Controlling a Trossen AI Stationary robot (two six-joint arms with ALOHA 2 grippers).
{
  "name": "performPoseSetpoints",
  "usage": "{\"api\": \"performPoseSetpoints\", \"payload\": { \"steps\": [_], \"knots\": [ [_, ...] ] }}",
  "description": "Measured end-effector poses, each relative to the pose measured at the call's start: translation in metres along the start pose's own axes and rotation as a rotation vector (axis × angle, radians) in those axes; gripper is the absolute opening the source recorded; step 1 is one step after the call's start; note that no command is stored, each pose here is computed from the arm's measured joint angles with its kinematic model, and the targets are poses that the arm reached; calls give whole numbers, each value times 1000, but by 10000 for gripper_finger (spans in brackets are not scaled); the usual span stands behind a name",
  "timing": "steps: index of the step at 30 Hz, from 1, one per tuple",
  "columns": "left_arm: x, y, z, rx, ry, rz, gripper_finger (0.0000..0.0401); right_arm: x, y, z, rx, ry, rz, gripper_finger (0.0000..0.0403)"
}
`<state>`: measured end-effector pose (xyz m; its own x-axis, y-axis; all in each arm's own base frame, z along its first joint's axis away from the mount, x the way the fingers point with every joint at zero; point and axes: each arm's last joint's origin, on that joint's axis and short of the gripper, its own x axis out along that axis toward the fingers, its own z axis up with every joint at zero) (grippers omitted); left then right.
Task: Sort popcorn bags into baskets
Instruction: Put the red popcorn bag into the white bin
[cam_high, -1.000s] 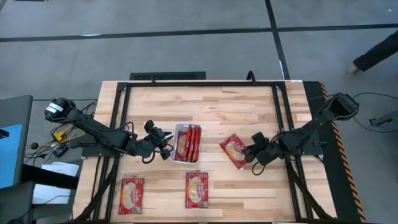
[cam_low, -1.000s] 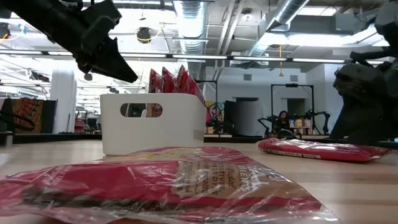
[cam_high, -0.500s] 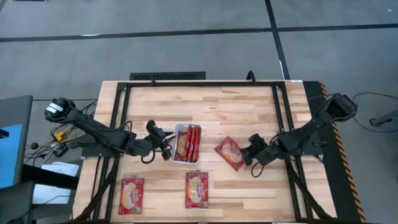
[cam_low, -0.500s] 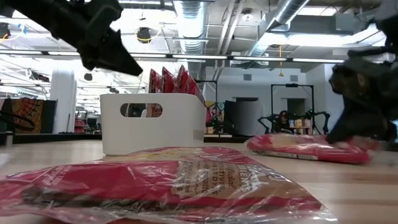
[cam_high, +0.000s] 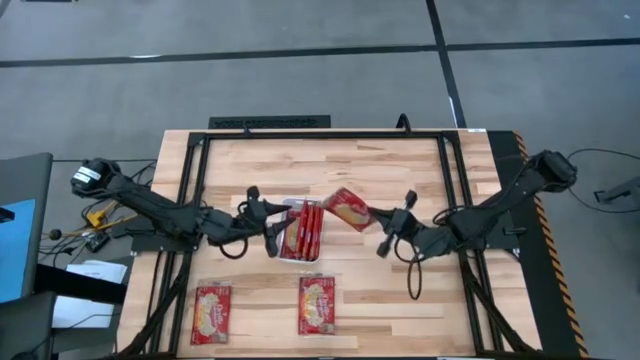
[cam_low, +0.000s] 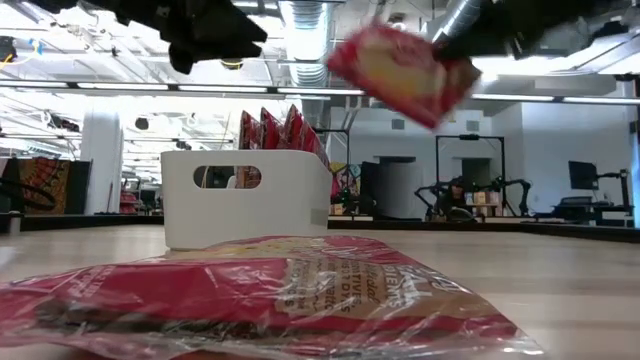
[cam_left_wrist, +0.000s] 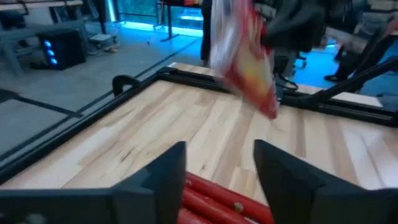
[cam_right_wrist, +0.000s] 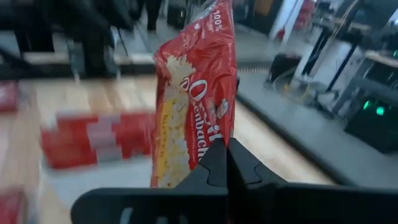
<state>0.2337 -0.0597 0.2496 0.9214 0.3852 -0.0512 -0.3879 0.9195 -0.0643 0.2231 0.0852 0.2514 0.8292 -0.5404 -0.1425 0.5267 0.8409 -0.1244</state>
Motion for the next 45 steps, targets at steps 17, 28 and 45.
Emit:
{"api": "performPoseSetpoints", "payload": {
  "steps": [17,28,45],
  "knots": [
    [31,0,0,-82,-188,-141,281,53,-9,35,228,-230,172,5],
    [49,11,-7,-153,-222,-85,227,71,3,22,236,-255,208,7],
    [31,20,7,-218,-73,-241,13,55,-3,41,-37,-324,286,118]
  ]
}}
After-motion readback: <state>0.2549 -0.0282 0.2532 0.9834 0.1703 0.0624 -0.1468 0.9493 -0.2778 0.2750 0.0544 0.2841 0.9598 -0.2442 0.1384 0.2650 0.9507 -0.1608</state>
